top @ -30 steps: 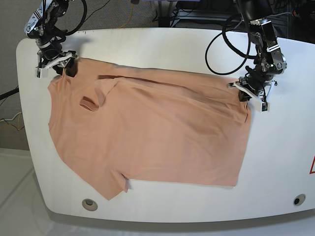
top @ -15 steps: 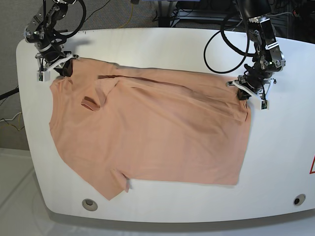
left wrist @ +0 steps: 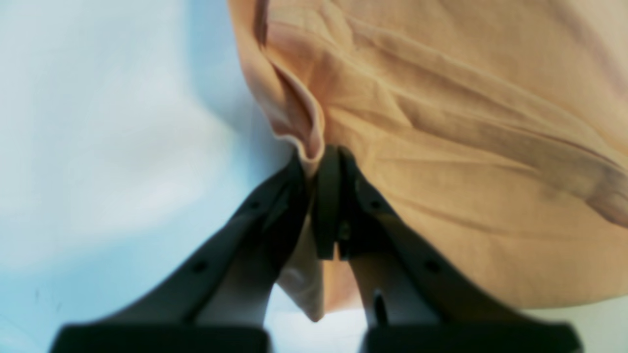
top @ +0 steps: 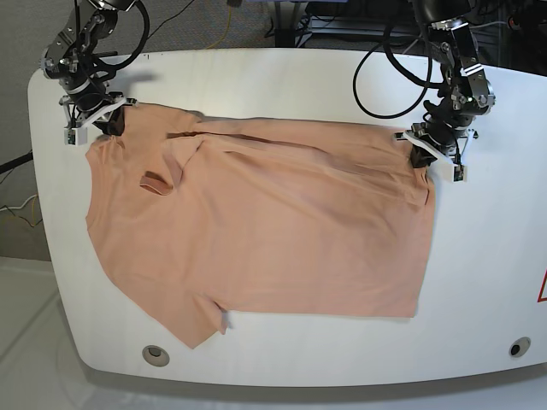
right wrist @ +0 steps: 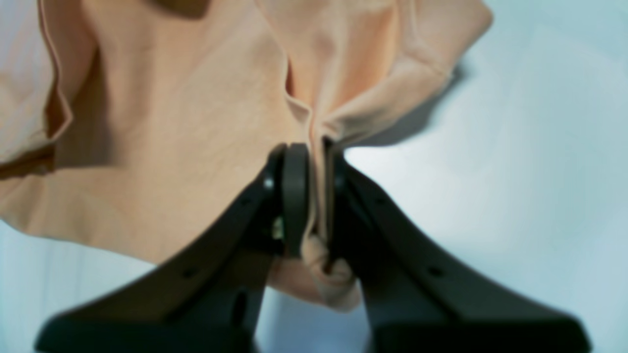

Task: Fold the T-shirt properly
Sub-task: 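Hold both shoulder edges and lift them slightly with both grippers, then drag the shirt's shoulder edge away from the hem with both grippers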

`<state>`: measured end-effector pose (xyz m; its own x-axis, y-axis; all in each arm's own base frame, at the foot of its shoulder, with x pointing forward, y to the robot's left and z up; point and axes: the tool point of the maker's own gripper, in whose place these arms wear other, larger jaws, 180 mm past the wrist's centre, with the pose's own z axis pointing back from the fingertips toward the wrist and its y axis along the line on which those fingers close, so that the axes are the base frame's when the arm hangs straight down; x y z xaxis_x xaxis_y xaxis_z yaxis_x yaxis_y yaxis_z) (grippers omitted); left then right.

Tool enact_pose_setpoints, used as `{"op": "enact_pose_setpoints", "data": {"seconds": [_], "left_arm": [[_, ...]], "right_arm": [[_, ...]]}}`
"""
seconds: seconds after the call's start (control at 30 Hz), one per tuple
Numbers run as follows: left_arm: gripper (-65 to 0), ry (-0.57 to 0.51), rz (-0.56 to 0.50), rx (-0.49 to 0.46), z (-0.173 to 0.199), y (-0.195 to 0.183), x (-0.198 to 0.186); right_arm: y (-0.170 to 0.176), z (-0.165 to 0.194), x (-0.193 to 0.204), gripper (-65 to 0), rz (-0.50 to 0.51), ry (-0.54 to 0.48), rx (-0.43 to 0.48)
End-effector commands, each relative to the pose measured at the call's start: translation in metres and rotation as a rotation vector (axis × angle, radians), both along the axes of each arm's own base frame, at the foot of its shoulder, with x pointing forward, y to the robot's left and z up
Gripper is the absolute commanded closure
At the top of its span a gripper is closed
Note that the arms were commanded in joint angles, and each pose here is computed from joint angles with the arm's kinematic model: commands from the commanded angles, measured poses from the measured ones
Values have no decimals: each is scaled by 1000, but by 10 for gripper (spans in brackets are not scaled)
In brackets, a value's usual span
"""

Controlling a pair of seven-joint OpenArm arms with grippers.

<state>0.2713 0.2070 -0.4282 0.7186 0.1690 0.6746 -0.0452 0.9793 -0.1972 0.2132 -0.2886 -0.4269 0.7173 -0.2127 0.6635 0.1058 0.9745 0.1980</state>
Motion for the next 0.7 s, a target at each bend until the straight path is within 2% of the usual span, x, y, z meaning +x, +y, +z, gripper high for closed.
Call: {"op": "enact_pose_setpoints", "data": {"seconds": [0.0, 0.43, 0.67], "left_arm": [[-5, 118, -12, 31, -19, 3, -26], [-5, 178, -17, 64, -29, 13, -59], [-5, 200, -26, 83, -29, 15, -77]], "right_arm": [[-8, 1, -5, -58, 7, 26, -35], [-42, 7, -24, -58, -104, 22, -60], [-44, 3, -37, -58, -110, 51, -65]]}}
